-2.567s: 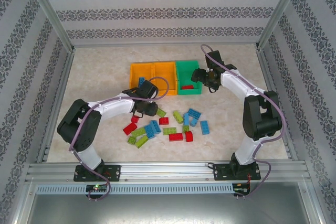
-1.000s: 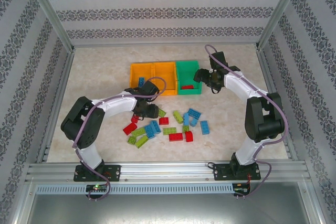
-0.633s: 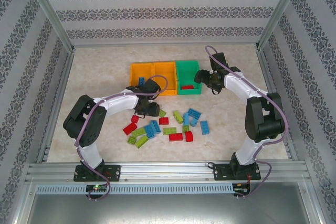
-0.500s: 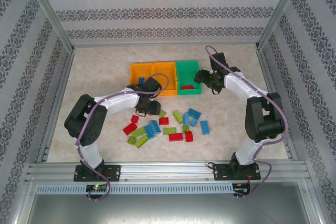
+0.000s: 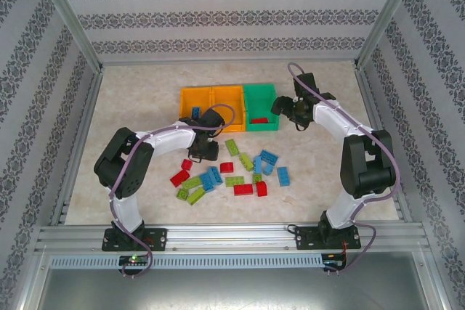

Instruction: Sort the legos into containers by color

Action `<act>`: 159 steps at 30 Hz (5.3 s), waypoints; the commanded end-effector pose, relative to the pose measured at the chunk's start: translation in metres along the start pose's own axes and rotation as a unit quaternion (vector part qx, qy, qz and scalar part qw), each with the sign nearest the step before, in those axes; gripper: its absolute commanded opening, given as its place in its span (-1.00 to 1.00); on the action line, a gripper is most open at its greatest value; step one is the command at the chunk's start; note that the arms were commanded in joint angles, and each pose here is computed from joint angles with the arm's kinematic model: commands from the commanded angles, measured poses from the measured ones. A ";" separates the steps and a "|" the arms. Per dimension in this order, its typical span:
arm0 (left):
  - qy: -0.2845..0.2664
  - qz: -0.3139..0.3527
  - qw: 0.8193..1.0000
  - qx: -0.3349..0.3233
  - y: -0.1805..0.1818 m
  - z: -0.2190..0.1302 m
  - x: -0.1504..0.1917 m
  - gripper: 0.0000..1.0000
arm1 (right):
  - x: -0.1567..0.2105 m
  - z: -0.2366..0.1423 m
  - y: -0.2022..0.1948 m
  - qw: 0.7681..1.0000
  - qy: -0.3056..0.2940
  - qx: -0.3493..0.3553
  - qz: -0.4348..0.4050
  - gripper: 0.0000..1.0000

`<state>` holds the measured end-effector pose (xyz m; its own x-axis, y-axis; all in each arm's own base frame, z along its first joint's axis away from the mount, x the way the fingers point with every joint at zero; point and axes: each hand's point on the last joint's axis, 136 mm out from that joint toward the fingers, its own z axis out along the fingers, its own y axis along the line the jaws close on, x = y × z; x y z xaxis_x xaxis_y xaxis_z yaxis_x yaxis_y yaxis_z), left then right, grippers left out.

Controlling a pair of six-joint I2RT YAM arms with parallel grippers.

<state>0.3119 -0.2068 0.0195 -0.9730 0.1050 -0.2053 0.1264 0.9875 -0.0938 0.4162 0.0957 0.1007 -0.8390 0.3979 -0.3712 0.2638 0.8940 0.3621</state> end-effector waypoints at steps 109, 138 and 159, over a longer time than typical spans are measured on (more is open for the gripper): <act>-0.166 -0.044 0.977 0.126 -0.014 -0.106 -0.067 0.99 | 0.263 -0.047 0.006 0.968 0.023 0.070 -0.238 -0.35; -0.110 -0.067 0.991 -0.039 0.073 -0.080 0.025 0.99 | 0.023 0.000 0.107 0.981 -0.044 -0.001 -0.188 -0.30; -0.030 -0.013 0.998 -0.054 0.074 -0.031 0.044 0.86 | 0.005 0.044 0.109 0.980 -0.013 0.045 -0.196 0.31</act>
<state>0.2631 -0.1240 0.0320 -0.9658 0.0373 -0.2566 0.0390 0.9992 -0.0017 0.4608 0.2113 0.0922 -0.8772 0.0186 -0.4798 -0.0499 0.9903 0.1297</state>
